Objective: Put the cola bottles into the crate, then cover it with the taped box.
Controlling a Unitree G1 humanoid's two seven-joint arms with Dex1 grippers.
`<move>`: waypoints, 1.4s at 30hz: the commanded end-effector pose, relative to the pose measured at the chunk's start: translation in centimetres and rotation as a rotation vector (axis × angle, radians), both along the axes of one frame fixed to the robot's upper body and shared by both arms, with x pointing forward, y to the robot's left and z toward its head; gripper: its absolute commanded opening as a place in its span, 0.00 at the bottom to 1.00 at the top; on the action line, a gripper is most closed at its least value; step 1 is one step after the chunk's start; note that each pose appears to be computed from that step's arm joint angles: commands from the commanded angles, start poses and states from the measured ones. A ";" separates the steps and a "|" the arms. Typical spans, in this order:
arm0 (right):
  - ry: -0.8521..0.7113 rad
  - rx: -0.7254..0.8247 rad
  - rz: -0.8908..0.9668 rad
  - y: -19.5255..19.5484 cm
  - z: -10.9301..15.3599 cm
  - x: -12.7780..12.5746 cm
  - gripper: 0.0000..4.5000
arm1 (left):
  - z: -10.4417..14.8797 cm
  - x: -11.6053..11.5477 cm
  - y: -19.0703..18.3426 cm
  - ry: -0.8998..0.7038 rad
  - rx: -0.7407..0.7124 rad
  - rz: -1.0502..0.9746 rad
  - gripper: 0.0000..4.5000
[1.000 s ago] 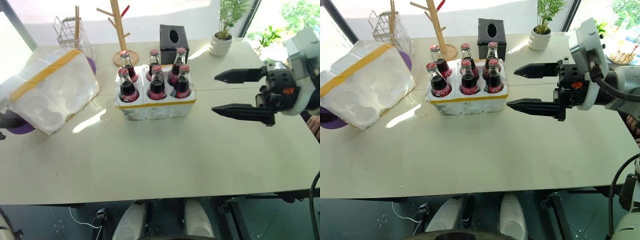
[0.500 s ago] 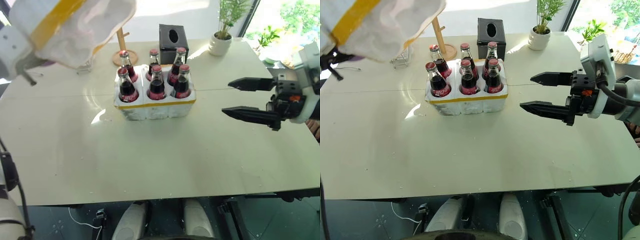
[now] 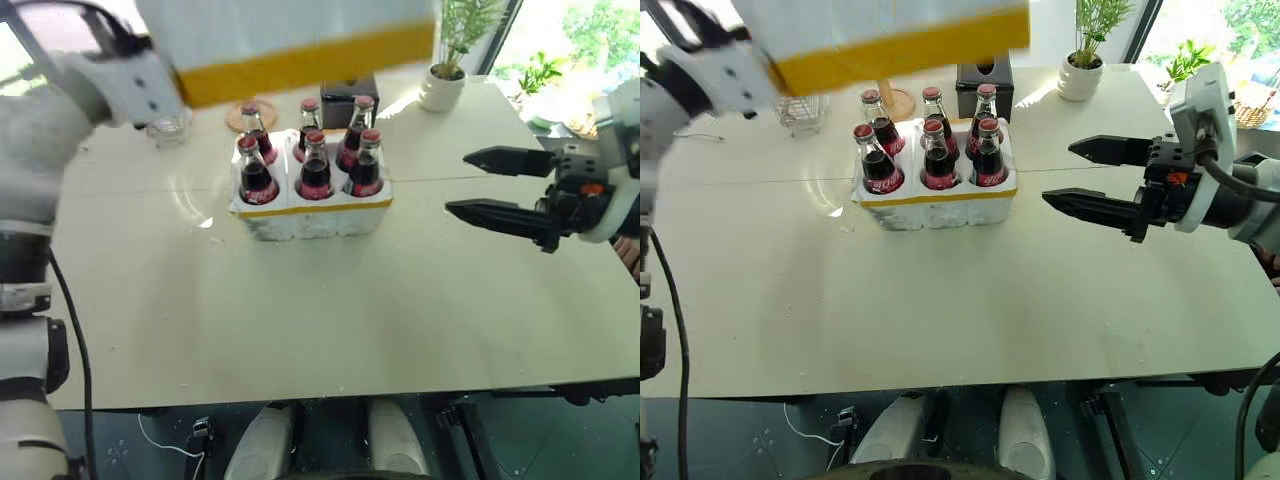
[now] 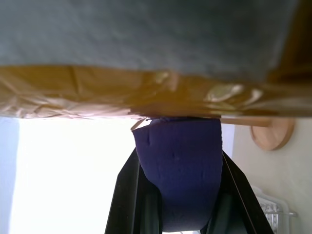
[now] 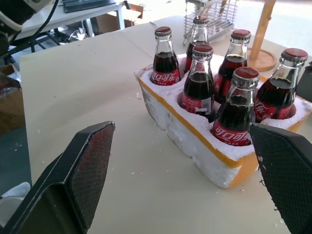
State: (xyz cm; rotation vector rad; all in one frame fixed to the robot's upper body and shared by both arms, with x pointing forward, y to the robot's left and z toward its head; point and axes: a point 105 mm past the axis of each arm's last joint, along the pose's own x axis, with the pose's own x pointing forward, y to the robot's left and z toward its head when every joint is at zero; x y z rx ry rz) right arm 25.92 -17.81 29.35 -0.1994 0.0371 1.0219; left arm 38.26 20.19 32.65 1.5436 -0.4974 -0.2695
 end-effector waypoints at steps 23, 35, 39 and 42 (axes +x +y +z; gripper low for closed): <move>-0.043 0.046 -0.027 -0.2 0.8 0.1 1.00 | -7.7 -0.7 -0.3 -0.019 0.229 -0.041 0.73; 0.016 0.027 -0.090 -2.3 -1.5 0.6 1.00 | -8.0 -6.2 4.2 0.248 -0.258 -0.030 0.73; 0.022 0.024 -0.101 -3.0 -1.7 1.1 1.00 | -7.6 -7.5 6.0 0.678 -0.934 -0.097 0.73; 0.026 0.003 -0.091 -3.4 -1.7 1.5 1.00 | -5.6 -9.5 6.7 0.911 -1.105 -0.213 0.73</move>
